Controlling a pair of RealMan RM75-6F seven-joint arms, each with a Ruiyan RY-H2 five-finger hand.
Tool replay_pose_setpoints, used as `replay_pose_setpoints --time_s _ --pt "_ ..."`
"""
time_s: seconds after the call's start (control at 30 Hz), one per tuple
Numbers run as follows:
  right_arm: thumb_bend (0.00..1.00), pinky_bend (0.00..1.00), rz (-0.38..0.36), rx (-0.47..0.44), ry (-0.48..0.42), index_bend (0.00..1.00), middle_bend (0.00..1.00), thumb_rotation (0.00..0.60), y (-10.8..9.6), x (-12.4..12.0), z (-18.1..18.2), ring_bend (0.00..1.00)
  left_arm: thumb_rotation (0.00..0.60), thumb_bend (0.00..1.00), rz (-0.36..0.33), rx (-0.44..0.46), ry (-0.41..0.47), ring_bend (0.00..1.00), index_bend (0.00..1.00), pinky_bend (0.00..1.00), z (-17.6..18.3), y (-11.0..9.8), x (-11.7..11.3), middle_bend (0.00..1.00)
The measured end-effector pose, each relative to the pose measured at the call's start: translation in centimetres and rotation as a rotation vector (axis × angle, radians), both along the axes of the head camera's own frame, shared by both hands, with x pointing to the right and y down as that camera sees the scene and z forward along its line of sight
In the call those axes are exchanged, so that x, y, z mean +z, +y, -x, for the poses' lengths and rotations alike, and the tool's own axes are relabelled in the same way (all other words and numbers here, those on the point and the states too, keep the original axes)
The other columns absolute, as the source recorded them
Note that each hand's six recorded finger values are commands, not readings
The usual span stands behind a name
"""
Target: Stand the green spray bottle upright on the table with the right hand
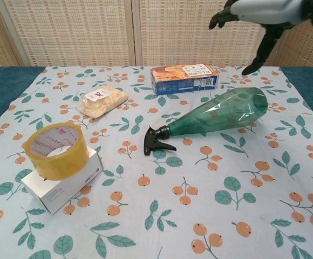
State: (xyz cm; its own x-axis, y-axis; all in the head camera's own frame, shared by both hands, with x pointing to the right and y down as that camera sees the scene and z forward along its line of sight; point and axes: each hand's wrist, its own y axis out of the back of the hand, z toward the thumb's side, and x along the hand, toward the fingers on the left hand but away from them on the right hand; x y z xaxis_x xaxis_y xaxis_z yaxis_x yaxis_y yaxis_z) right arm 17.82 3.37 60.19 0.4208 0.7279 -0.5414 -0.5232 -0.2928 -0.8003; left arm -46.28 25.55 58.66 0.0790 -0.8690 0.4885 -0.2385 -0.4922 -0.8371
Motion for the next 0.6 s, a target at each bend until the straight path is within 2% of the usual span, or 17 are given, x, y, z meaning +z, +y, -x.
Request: replay_pose_setpoints --time_s 0.1,0.2,0.6 --pt "0.0 0.08 0.049 -0.026 -0.021 0.14 0.16 0.6 1.2 1.3 3.3 0.0 0.6 0.28 0.0 0.0 0.005 0.0 0.0 0.09 0.0 0.0 0.0 0.0" --pt "0.0 0.09 0.084 -0.019 -0.034 0.15 0.16 0.6 2.1 2.3 4.8 0.0 0.6 0.28 0.002 -0.005 0.009 0.0 0.0 0.09 0.0 -0.1 0.0 0.0" --pt "0.0 0.09 0.112 0.011 0.037 0.22 0.19 0.6 2.7 5.4 4.4 0.0 0.6 0.28 0.006 -0.003 0.021 0.0 0.0 0.09 -0.2 0.0 0.0 0.0"
